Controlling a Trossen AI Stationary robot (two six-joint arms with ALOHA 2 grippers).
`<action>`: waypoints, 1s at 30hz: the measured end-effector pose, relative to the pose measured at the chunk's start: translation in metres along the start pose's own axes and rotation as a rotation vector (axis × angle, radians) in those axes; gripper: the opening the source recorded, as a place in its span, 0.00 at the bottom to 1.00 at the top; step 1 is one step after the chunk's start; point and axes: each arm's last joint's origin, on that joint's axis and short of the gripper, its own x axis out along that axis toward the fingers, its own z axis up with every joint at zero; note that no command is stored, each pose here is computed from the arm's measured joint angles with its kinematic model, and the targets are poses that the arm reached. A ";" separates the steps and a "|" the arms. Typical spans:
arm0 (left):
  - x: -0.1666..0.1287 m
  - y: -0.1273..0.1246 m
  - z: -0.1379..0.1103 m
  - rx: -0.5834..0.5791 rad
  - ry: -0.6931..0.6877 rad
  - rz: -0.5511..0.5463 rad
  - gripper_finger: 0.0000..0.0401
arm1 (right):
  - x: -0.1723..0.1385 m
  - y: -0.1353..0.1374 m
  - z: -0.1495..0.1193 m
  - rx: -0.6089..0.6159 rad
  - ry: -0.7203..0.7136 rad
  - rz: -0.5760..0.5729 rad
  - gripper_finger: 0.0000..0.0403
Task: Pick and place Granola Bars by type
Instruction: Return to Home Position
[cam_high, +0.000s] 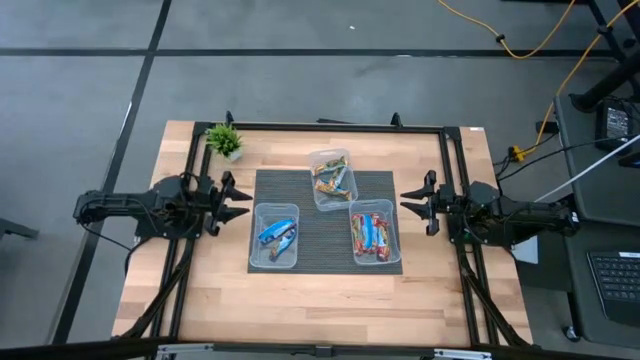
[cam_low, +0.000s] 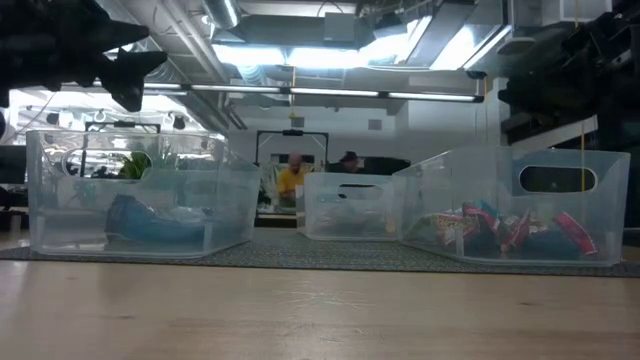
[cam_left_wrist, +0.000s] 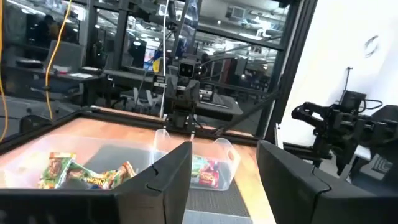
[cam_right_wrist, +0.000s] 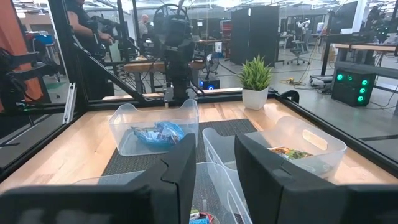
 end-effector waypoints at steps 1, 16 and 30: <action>0.000 0.000 0.000 0.000 0.004 0.001 0.43 | 0.000 0.000 0.000 0.000 0.000 0.000 0.29; -0.001 0.005 -0.013 0.247 0.141 0.060 0.43 | 0.000 0.000 0.000 0.000 0.000 0.000 0.29; -0.001 0.006 -0.016 0.226 0.163 0.099 0.43 | 0.000 0.000 0.000 0.000 0.000 -0.001 0.29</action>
